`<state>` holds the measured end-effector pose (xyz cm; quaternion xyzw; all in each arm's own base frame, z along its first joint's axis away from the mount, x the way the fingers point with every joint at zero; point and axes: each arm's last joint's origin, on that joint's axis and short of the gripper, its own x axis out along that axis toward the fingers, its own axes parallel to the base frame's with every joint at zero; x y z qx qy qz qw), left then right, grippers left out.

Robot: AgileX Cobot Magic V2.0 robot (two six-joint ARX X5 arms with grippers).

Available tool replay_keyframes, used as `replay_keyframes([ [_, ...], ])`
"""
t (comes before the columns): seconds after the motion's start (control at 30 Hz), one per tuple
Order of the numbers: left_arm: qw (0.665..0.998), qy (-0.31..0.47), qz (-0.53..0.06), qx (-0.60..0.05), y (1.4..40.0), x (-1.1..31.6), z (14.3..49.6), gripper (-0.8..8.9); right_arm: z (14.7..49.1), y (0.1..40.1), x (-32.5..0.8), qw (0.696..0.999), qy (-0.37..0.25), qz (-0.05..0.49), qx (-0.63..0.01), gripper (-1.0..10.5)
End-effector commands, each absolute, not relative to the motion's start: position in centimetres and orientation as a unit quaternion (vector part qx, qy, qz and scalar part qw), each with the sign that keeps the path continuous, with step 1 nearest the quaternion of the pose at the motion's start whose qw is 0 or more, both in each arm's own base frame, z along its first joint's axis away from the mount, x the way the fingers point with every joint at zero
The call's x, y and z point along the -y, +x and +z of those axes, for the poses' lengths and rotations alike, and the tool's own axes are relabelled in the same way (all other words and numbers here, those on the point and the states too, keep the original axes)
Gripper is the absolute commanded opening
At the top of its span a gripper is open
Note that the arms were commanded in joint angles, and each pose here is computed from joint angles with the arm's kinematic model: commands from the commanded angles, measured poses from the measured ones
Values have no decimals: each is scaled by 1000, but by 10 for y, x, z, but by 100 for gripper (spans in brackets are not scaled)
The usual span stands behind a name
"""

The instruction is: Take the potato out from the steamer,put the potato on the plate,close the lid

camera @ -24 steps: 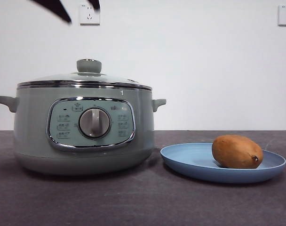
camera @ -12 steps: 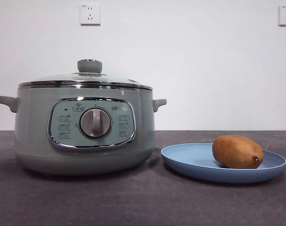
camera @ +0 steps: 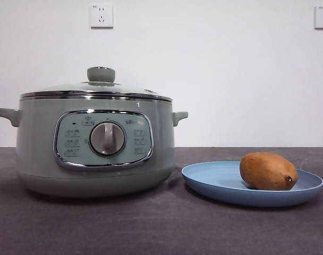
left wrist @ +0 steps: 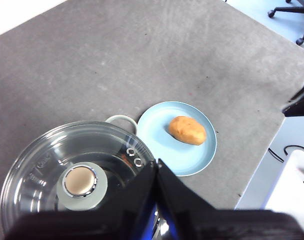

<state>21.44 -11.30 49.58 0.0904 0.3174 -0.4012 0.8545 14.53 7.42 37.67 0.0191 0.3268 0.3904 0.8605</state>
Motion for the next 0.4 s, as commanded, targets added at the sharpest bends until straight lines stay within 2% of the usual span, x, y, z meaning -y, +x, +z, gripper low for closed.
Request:
replay_keyframes([
  [0.03,845,89,-398,-347,213,113,490,-3,379,145,-74,862,15,392,-321,-16],
  [0.4,846,89,-397,-344,214,113,491,-3,379,145,-74,862,15,392,-321,-16],
])
